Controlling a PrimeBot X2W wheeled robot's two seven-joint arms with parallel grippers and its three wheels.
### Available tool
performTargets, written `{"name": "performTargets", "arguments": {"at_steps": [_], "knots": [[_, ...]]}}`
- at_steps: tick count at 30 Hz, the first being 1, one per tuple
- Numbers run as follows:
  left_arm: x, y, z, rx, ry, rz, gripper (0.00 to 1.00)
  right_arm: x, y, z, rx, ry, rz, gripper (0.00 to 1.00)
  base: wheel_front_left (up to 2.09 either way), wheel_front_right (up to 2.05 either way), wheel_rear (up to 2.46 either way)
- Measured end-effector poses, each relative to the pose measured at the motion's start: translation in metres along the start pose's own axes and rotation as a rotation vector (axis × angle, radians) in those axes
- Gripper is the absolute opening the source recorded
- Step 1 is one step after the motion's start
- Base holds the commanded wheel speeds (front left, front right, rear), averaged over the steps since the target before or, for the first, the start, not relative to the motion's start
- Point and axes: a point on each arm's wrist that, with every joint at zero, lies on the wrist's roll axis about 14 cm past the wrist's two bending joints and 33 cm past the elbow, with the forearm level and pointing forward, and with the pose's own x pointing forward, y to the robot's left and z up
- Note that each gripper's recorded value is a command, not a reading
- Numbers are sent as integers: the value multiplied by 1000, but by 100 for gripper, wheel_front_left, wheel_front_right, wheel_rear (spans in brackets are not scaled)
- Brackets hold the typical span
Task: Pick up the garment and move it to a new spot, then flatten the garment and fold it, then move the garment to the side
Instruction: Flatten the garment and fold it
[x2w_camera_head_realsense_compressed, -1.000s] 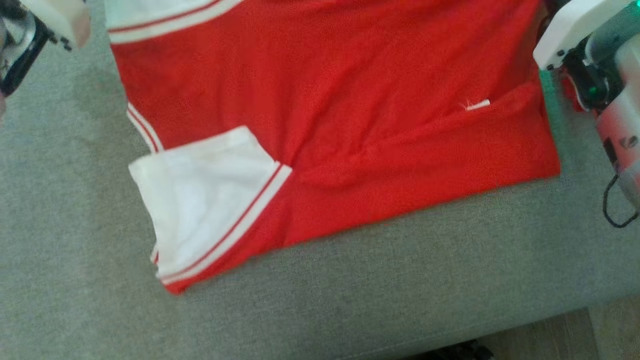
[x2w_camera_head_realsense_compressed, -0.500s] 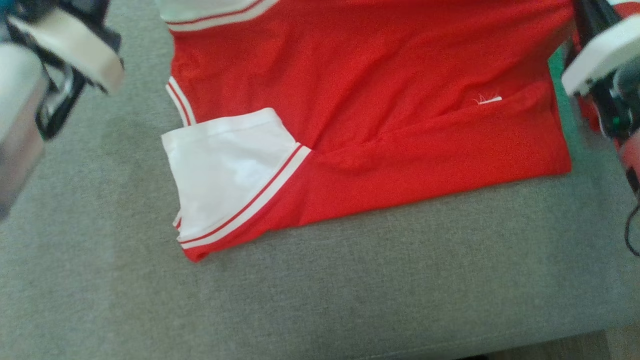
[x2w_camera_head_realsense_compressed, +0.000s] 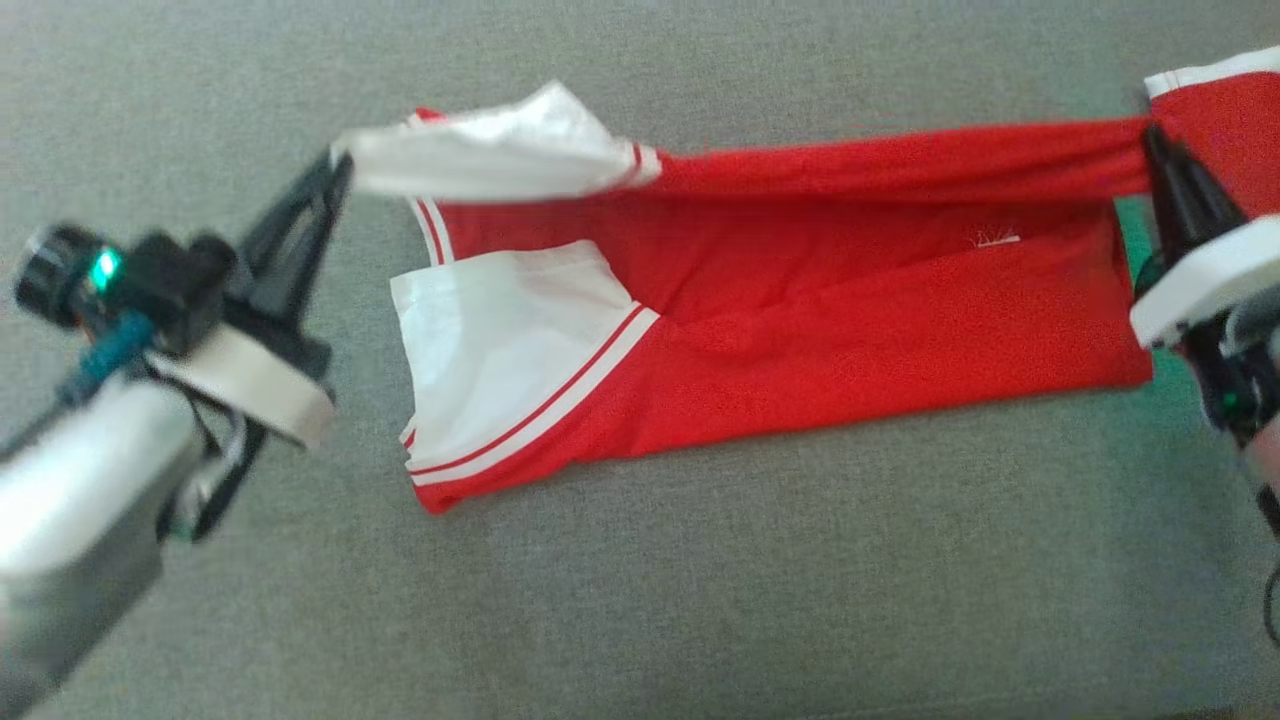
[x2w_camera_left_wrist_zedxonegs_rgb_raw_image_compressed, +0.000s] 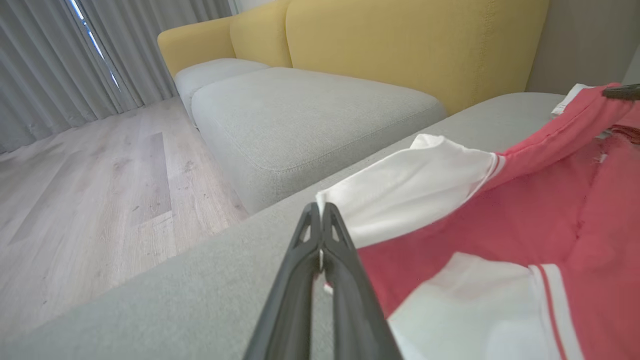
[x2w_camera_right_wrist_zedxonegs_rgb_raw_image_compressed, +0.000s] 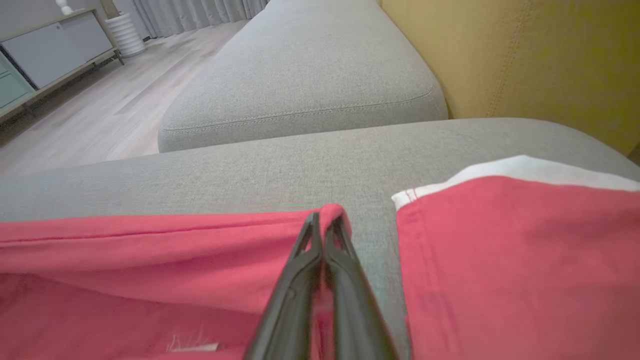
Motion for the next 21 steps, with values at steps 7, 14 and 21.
{"name": "performTargets", "arguments": {"at_steps": [7, 14, 21], "knots": [[-39, -35, -25, -79, 57, -1, 0, -25, 3, -25, 38, 22, 1, 0, 0, 0, 0], [-59, -54, -51, -150, 125, -8, 0, -33, 0, -41, 43, 40, -14, 0, 0, 0, 0], [-57, -63, -65, -185, 157, -10, 70, -39, 1, -53, 59, 63, -28, 100, 0, 0, 0]]}}
